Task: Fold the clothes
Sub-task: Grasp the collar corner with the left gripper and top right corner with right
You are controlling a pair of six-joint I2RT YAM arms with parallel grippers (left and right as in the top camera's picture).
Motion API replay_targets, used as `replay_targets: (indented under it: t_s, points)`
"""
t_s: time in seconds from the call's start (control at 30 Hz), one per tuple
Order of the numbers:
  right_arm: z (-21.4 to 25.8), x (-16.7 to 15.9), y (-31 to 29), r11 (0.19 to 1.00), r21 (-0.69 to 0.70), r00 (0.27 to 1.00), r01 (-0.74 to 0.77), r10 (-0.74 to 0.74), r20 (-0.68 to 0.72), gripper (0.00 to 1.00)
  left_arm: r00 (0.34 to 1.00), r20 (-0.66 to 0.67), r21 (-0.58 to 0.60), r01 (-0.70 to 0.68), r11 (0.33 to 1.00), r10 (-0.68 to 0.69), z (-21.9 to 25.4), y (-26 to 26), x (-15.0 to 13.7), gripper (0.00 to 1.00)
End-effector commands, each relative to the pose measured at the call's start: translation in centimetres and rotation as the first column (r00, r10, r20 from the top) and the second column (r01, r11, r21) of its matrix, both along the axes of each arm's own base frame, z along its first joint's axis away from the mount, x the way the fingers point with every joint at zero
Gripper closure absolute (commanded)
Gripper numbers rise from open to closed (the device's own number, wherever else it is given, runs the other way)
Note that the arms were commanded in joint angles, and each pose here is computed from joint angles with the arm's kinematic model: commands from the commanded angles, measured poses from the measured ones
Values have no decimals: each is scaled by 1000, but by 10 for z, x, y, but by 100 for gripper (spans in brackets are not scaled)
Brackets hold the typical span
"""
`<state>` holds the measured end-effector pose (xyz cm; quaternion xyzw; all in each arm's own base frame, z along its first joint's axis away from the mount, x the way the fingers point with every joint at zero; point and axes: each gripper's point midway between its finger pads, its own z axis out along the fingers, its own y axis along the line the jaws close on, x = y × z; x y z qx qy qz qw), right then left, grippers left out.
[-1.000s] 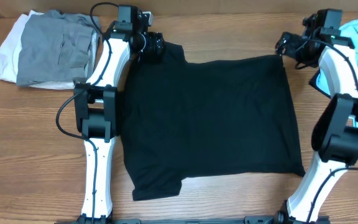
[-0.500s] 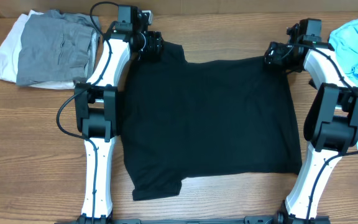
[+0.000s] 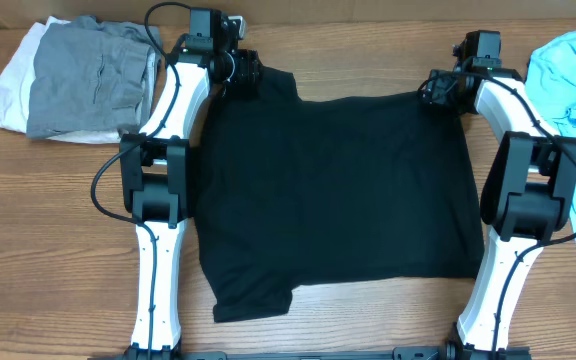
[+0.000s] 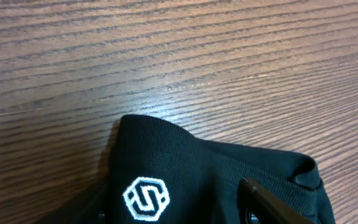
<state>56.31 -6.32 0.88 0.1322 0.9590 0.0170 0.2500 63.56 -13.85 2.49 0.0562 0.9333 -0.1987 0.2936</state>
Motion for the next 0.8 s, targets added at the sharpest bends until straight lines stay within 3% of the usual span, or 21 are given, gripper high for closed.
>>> replay_targets:
  t_s: [0.0,0.17,0.37,0.47,0.77]
  points:
    - [-17,0,-5,998,6,997,69,-69,-23,45,1000,12,-6,14,1000,-14,-6,-7,4,53]
    - [-17,-1,-4,997,8,997,71,-71,-26,69,998,55,-11,18,1000,-17,0,-9,11,58]
    - [-17,-2,-4,997,9,997,75,-75,-31,96,998,55,-11,18,1000,-17,1,-10,11,87]
    - [-16,-1,-4,997,9,997,75,-75,-31,96,998,60,-12,18,1000,-17,5,-10,12,96]
    - [-3,-4,-13,986,3,985,169,-169,-26,96,996,89,24,14,1000,-17,57,-4,8,96]
